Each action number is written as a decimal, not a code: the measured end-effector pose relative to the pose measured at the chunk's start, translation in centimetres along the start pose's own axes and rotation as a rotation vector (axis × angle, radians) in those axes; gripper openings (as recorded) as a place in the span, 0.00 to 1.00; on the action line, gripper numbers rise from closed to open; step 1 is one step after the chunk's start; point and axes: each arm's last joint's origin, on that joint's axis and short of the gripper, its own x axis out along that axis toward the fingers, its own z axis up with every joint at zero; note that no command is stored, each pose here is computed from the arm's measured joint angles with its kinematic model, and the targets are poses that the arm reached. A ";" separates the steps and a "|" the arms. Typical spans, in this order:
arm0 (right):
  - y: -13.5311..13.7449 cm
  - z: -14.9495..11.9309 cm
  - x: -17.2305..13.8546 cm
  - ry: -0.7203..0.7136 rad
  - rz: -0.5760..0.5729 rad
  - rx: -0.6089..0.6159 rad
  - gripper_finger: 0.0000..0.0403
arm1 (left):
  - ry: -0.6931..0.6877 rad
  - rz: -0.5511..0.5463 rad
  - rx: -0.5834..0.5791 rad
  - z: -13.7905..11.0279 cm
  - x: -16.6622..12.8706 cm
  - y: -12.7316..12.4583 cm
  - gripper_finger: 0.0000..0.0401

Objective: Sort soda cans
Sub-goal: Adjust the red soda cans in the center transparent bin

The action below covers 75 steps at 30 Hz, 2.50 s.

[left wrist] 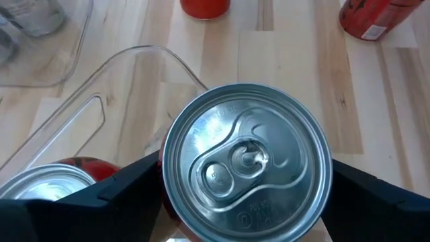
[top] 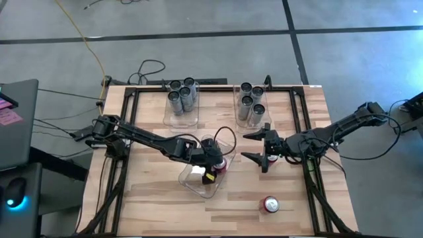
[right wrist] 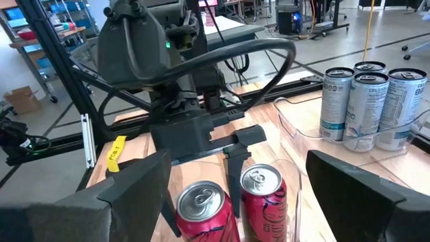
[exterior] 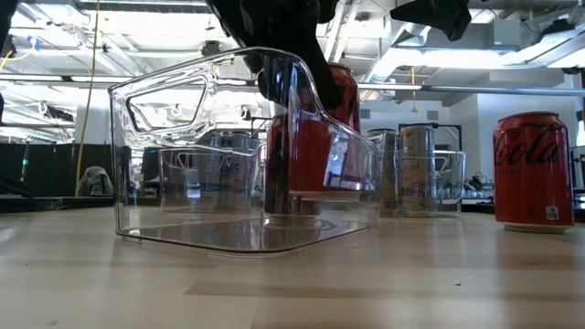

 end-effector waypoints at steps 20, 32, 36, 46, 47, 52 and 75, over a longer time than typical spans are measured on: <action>0.0 0.0 0.0 -0.001 0.002 0.003 0.91 | 0.044 -0.004 0.012 -0.6 0.1 0.0 0.92; 0.0 0.0 0.0 0.003 0.001 -0.001 0.91 | 0.081 0.110 0.067 -0.2 -2.4 -1.1 0.98; 0.0 0.0 0.0 0.003 0.001 -0.002 0.91 | 0.078 0.148 0.101 -0.6 -2.6 -2.1 0.98; 0.0 0.0 0.0 0.003 0.001 -0.007 0.91 | 0.074 0.039 0.154 -1.6 -3.8 -6.0 0.96; 0.0 0.0 0.0 0.002 0.001 -0.008 0.91 | 0.076 0.033 0.157 -1.7 -3.8 -6.2 0.95; 0.0 0.0 0.0 0.002 0.001 -0.007 0.91 | 0.081 0.033 0.151 -1.8 -3.9 -6.3 0.88; 0.0 0.0 0.0 -0.002 -0.003 -0.008 0.91 | 0.231 -0.183 0.119 -2.6 -2.7 -4.3 0.35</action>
